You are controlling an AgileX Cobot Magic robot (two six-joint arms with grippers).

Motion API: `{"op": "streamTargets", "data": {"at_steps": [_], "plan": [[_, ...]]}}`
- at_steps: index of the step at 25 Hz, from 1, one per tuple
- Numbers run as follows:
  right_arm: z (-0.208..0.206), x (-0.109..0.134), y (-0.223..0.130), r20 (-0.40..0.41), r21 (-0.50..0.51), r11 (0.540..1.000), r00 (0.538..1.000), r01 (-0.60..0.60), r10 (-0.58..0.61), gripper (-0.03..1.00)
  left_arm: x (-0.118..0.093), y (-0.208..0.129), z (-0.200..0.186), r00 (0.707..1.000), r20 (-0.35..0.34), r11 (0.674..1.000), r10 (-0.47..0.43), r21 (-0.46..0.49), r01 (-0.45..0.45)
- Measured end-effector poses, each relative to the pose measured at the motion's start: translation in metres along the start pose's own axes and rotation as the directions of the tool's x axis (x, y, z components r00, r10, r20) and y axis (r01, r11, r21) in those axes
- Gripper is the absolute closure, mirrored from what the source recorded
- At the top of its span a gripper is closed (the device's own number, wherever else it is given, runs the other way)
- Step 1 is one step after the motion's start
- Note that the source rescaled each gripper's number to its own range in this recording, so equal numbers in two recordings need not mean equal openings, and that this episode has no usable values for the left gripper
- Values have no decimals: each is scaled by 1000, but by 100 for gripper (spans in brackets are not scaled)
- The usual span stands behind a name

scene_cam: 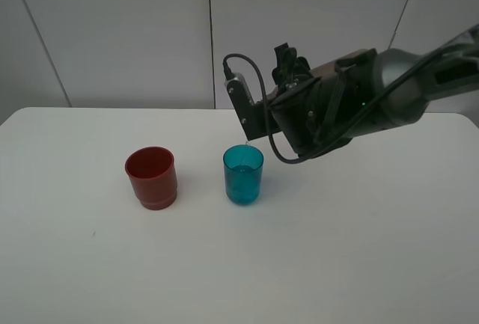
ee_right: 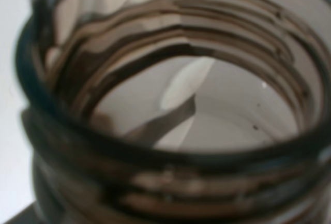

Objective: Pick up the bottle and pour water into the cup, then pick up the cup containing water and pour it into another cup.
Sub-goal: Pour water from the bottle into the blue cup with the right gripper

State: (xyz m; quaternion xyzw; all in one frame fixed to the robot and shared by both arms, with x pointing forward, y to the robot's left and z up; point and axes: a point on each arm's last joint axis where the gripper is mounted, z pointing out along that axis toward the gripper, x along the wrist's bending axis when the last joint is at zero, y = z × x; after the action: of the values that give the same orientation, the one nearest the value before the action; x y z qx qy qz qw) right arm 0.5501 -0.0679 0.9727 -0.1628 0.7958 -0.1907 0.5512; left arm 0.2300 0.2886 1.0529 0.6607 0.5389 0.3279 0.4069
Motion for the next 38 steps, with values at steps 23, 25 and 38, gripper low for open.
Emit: {"op": "streamTargets", "data": {"at_steps": [23, 25, 38], "plan": [[-5, -1, 5, 10, -9, 1000, 1000, 7, -7, 96, 0, 0, 0, 1000, 0, 1000, 0, 0, 0], [-5, -1, 5, 10, -9, 1000, 1000, 7, -7, 96, 0, 0, 0, 1000, 0, 1000, 0, 0, 0], [-5, -1, 5, 12, -9, 1000, 1000, 8, -8, 96, 0, 0, 0, 1000, 0, 1000, 0, 0, 0]]}}
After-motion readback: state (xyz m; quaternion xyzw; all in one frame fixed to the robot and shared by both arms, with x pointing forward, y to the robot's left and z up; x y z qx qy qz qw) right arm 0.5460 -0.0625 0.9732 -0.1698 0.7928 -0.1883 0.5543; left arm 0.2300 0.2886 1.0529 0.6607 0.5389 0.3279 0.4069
